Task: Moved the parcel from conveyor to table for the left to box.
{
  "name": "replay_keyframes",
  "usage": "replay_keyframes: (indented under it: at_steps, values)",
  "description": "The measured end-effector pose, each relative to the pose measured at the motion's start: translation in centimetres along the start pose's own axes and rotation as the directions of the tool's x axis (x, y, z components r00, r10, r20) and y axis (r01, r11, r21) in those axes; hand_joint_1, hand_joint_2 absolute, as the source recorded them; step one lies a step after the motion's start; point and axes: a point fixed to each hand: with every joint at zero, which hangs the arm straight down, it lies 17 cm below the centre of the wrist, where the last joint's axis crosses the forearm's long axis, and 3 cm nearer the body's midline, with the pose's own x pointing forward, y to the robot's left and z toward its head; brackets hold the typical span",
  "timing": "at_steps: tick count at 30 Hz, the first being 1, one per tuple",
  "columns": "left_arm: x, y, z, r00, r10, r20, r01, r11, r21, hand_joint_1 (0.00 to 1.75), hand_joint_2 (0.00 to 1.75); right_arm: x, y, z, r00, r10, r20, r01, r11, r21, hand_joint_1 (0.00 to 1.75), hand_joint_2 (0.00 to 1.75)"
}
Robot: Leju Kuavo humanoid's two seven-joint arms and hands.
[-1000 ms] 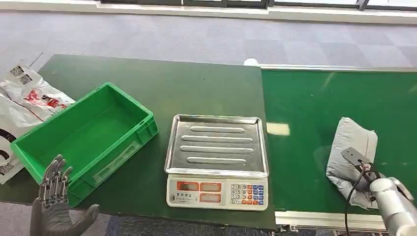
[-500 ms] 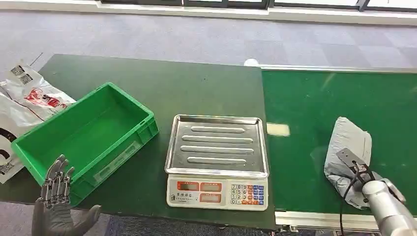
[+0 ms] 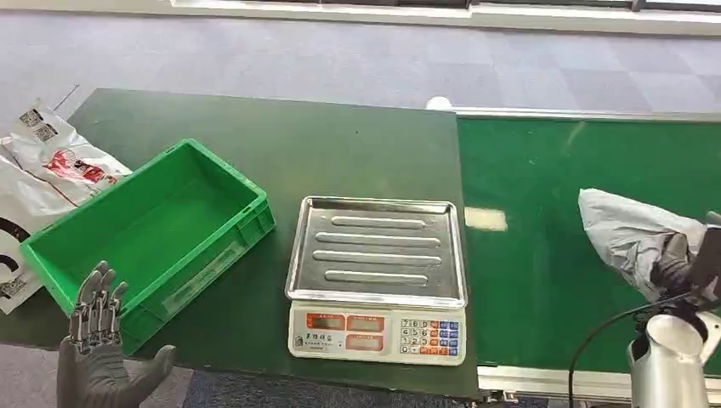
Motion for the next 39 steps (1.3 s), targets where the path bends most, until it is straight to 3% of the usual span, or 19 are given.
replay_keyframes:
  at_steps: [5,14,19,23,26,39]
  values:
    - [-0.2,1.1,0.0,1.0,-0.003,0.005,0.003,0.999,0.044,0.0,1.75,3.3,-2.2,0.8,0.993,-0.085,0.087,0.089,0.995,-0.043,1.75,1.75]
    - [-0.4,0.9,0.4,1.0,-0.004,0.003,0.004,1.0,0.023,0.0,1.75,8.3,-1.2,1.3,0.967,-0.146,0.209,0.151,0.988,-0.009,1.75,1.75]
    - [-0.4,0.4,0.2,1.0,-0.002,0.028,0.002,1.0,0.004,0.0,1.75,15.1,4.5,3.4,0.91,-0.135,0.392,0.068,0.981,0.179,1.75,1.75]
    - [-0.7,-0.6,-0.5,0.999,0.006,0.044,-0.005,1.0,-0.021,0.0,1.75,21.6,10.9,4.8,0.869,-0.262,0.42,0.127,0.938,0.322,1.75,1.75]
    - [-1.0,-1.0,-0.5,0.999,0.015,0.039,-0.014,0.999,-0.039,0.0,1.75,25.4,13.1,5.6,0.829,-0.314,0.463,0.14,0.918,0.371,1.75,1.75]
    - [-1.8,-1.2,-0.1,1.0,0.004,0.019,-0.003,0.998,-0.065,0.0,1.75,28.3,15.4,7.6,0.791,-0.372,0.486,0.148,0.886,0.439,1.75,1.75]
